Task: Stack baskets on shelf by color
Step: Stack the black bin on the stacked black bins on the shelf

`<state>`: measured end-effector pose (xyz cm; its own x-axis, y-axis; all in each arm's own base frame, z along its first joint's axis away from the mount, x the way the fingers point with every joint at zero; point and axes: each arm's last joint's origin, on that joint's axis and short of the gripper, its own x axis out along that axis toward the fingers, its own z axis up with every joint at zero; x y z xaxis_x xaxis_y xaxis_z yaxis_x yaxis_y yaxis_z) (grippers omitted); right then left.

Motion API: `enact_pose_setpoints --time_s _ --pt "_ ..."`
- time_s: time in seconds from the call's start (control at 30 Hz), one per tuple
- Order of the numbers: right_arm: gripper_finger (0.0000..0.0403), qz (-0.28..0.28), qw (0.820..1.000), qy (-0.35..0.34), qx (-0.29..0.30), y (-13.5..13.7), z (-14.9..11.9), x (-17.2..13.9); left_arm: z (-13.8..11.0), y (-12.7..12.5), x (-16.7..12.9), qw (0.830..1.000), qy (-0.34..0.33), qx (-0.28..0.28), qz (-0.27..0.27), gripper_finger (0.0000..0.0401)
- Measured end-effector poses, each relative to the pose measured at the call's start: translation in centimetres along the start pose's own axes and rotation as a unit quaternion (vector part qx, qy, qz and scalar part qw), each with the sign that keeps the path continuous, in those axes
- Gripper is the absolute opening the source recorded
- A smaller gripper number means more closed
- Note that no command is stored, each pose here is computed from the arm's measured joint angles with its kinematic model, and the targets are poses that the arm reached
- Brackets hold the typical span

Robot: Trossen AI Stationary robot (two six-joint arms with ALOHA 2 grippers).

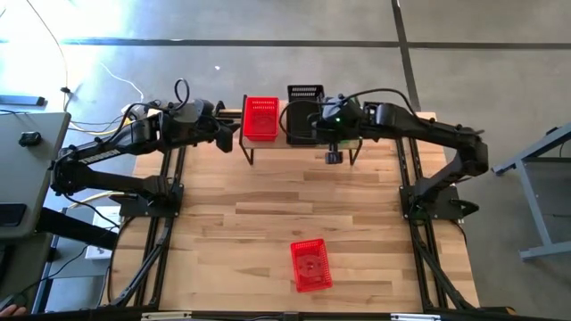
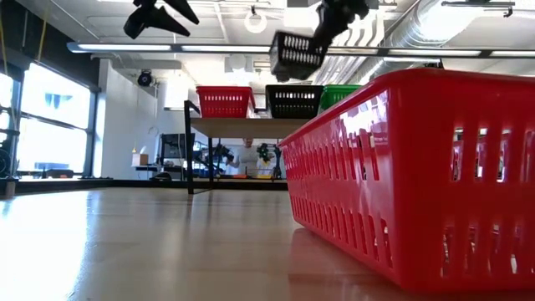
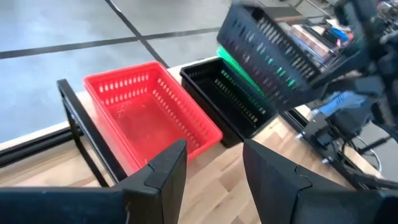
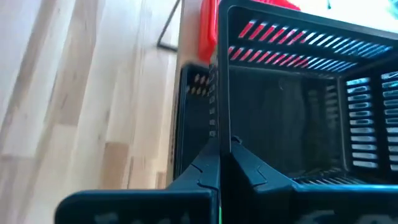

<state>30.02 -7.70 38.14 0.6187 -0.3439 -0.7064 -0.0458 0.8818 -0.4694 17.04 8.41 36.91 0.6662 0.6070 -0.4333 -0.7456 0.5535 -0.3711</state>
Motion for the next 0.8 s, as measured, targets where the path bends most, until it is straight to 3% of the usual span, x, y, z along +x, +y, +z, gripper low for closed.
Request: enact_pose_setpoints --time_s 0.33,0.63,0.8 --pt "0.0 0.03 0.999 -0.012 0.002 -0.1 -1.4 2.2 0.1 0.1 0.0 1.0 -0.009 -0.017 0.015 0.0147" --pt "0.0 0.044 0.997 -0.008 0.061 -0.4 -1.4 4.0 0.0 0.1 0.0 0.999 -0.009 -0.028 0.015 0.0147" --pt "0.0 0.049 0.997 -0.004 0.065 -0.3 -1.5 4.3 0.0 0.1 0.0 0.999 -0.009 -0.028 0.015 0.0147"
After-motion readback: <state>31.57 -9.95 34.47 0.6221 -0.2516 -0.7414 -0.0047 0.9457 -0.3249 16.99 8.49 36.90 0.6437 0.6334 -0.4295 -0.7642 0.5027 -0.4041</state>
